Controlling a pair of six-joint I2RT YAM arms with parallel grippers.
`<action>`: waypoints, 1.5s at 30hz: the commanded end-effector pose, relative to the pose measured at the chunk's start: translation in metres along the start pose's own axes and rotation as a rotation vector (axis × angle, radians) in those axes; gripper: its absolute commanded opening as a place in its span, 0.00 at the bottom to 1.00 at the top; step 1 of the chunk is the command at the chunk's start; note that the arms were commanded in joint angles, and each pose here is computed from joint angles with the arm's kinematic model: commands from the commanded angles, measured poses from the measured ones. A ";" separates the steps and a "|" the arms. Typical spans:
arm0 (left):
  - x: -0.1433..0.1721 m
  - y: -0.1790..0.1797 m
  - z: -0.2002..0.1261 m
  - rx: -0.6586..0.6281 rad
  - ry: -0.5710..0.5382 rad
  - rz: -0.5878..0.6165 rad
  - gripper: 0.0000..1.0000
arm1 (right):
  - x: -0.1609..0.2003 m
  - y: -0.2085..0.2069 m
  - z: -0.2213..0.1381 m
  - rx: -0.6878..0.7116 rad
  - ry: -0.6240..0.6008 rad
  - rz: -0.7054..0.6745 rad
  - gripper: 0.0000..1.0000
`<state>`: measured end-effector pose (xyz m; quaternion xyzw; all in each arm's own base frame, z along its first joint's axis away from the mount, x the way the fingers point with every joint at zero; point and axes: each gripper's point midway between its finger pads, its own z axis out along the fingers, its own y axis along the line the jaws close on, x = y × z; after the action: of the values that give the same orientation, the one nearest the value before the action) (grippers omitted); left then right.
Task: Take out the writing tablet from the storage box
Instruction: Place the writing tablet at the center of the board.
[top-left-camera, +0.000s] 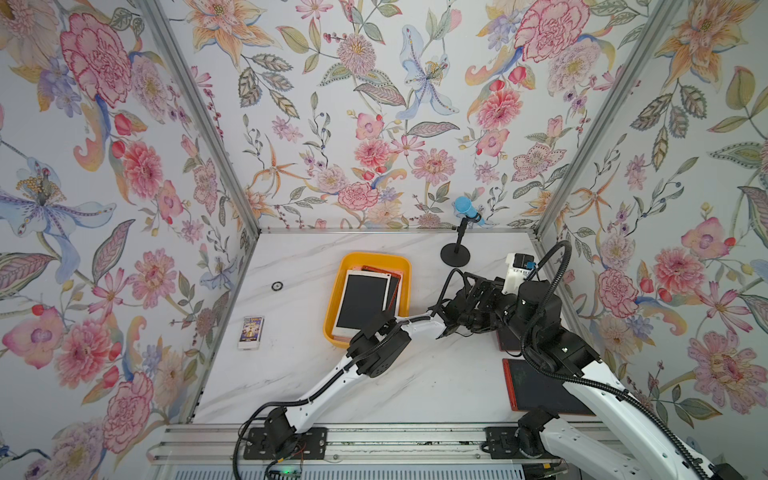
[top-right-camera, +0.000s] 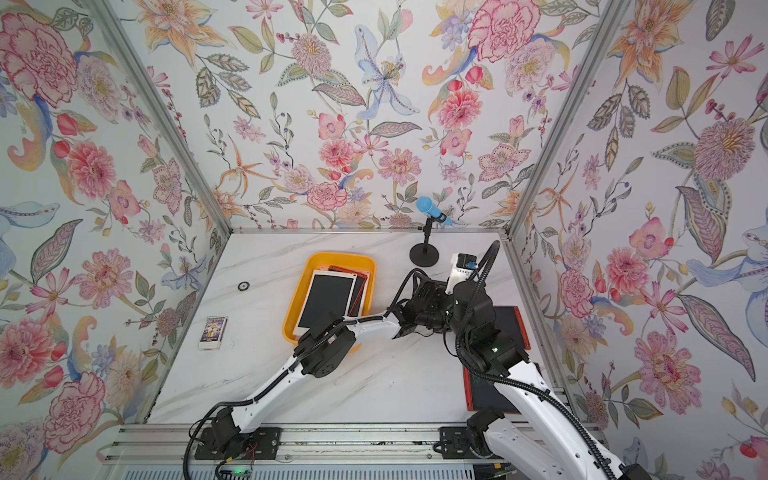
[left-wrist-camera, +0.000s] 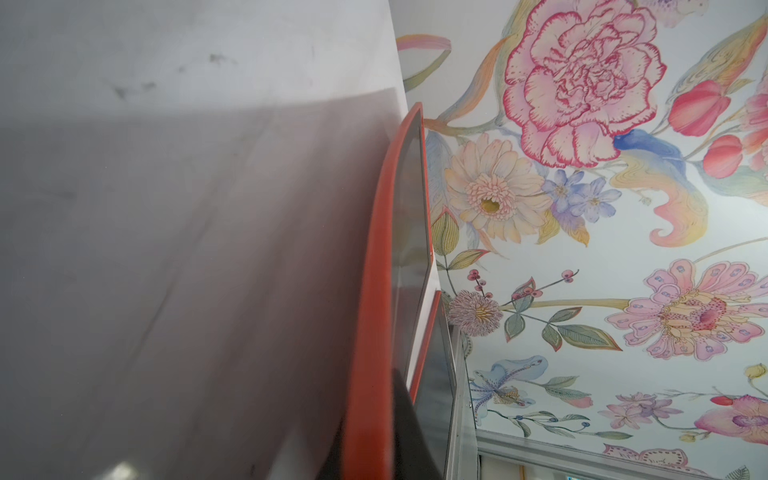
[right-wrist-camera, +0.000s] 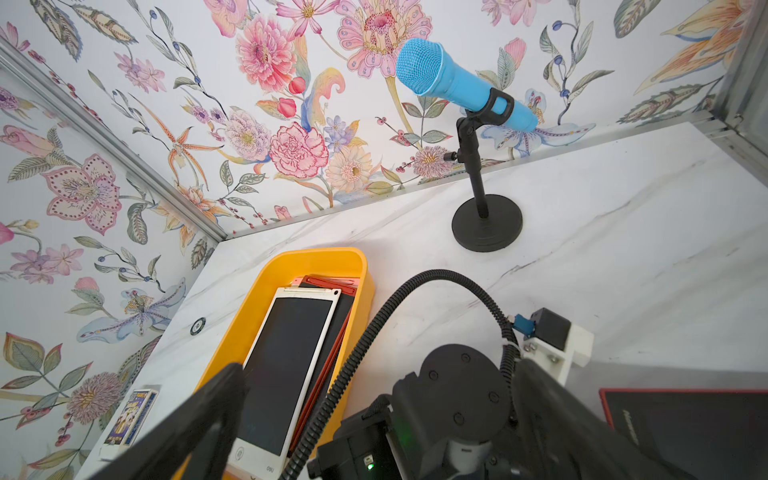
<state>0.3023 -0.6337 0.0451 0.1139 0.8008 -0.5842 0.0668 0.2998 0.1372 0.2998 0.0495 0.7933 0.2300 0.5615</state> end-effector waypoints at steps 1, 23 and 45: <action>0.023 0.013 -0.003 -0.070 0.072 0.001 0.03 | -0.007 0.004 -0.001 -0.004 -0.033 0.018 1.00; 0.016 0.027 0.013 -0.105 0.093 0.026 0.20 | -0.002 -0.001 0.000 0.029 -0.033 -0.003 1.00; -0.019 0.031 -0.031 -0.332 -0.007 0.213 0.64 | -0.009 -0.016 -0.013 0.110 -0.052 -0.035 1.00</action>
<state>0.3143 -0.6270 0.0469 0.1909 0.8326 -0.5033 0.1305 0.2991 0.1247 0.2983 0.0695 0.7933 0.1928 0.5732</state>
